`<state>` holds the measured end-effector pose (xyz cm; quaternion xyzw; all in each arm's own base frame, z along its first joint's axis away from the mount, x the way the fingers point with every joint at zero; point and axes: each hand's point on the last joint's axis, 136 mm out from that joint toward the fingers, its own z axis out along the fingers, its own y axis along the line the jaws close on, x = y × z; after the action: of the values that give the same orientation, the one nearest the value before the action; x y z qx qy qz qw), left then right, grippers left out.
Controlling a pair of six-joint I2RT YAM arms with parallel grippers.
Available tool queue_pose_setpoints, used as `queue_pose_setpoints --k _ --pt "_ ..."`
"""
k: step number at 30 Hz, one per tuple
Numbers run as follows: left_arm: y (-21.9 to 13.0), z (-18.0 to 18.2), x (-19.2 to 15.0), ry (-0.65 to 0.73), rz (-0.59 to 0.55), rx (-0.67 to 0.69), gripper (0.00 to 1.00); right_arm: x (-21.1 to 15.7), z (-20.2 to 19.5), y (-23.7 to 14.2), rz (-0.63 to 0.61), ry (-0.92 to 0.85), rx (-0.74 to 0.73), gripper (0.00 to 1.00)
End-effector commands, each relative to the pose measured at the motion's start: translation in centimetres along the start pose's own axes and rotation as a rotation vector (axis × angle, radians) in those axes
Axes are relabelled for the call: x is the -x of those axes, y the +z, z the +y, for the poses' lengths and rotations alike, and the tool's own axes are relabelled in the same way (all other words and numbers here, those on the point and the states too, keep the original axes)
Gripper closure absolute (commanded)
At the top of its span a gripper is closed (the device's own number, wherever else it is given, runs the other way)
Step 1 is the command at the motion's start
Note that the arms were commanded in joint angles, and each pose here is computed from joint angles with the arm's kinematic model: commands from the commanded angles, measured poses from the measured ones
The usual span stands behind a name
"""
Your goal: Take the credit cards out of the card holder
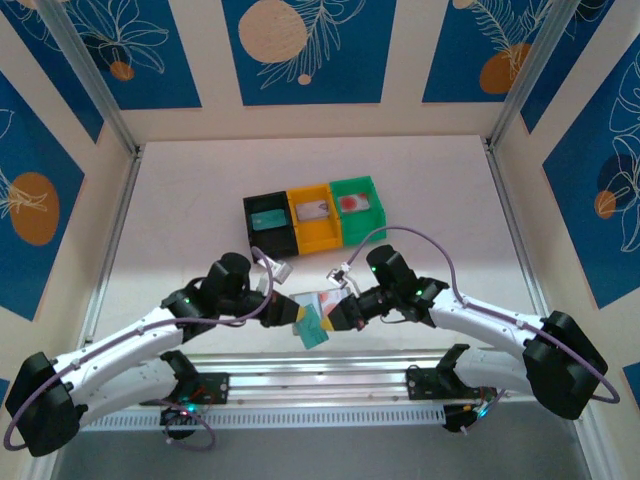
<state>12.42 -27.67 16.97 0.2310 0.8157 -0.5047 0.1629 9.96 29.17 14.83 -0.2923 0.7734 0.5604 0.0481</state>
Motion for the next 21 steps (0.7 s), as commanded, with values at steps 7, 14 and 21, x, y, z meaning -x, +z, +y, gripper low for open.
queue_pose_setpoints --k 7,14,21 --pt "-0.4 -1.9 0.1 0.047 -0.008 -0.091 0.99 1.9 0.1 -0.1 -0.062 -0.035 -0.039 1.0" --pt "-0.9 -1.0 0.5 0.038 -0.054 -0.025 1.0 2.7 -1.3 -1.5 -0.151 -0.024 -0.149 0.94" --pt "-2.4 0.0 2.7 -0.042 -0.238 0.049 1.0 3.6 -2.3 -4.8 -0.358 0.01 -0.221 0.41"
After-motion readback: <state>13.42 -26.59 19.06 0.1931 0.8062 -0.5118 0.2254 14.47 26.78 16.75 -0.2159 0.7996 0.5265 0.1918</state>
